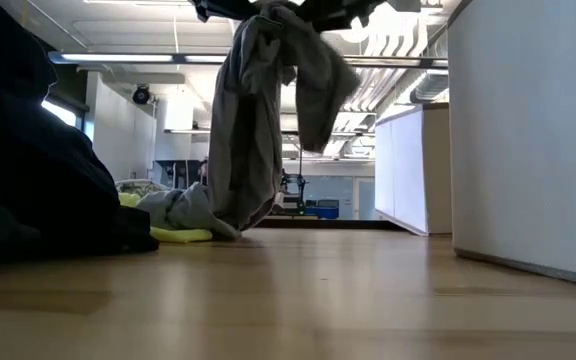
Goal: Sort clothes
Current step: Put the gray shirt in the top white bin
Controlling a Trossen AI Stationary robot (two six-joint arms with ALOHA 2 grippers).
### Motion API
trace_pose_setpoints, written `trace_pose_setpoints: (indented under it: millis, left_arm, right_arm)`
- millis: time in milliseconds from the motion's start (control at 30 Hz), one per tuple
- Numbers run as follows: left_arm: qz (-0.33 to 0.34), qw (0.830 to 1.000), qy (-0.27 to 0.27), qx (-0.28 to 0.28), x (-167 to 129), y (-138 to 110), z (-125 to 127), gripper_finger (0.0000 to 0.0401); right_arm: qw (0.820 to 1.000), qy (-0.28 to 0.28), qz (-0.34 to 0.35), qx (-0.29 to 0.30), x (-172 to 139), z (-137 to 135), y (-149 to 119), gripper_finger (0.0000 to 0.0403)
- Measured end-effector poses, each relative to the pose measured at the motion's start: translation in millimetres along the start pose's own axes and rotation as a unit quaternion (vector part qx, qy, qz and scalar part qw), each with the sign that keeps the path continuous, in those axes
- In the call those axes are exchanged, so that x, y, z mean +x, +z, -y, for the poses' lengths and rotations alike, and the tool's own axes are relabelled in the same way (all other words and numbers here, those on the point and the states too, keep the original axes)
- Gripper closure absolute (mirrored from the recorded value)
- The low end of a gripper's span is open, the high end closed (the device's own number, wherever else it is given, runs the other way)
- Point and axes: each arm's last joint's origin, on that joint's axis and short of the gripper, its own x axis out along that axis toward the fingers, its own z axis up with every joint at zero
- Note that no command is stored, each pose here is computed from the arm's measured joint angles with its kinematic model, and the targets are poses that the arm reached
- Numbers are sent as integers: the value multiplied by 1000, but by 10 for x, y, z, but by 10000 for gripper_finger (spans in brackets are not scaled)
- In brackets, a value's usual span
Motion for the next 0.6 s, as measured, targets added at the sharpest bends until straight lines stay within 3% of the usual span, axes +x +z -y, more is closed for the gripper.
trace_pose_setpoints:
  millis: [167,333,467,600]
  left_arm:
    - [9,1000,-24,15,64,14,54,401]
    - [10,998,-55,27,182,3,110,401]
    - [-3,998,-63,33,271,-28,150,400]
    - [8,997,-69,21,285,-10,155,382]
  right_arm:
    - [998,57,8,-11,329,-50,-151,93]
    - [997,59,43,-28,618,-159,-251,123]
    - [996,51,68,-20,746,-201,-291,194]
    - [996,30,81,-3,771,-195,-281,305]
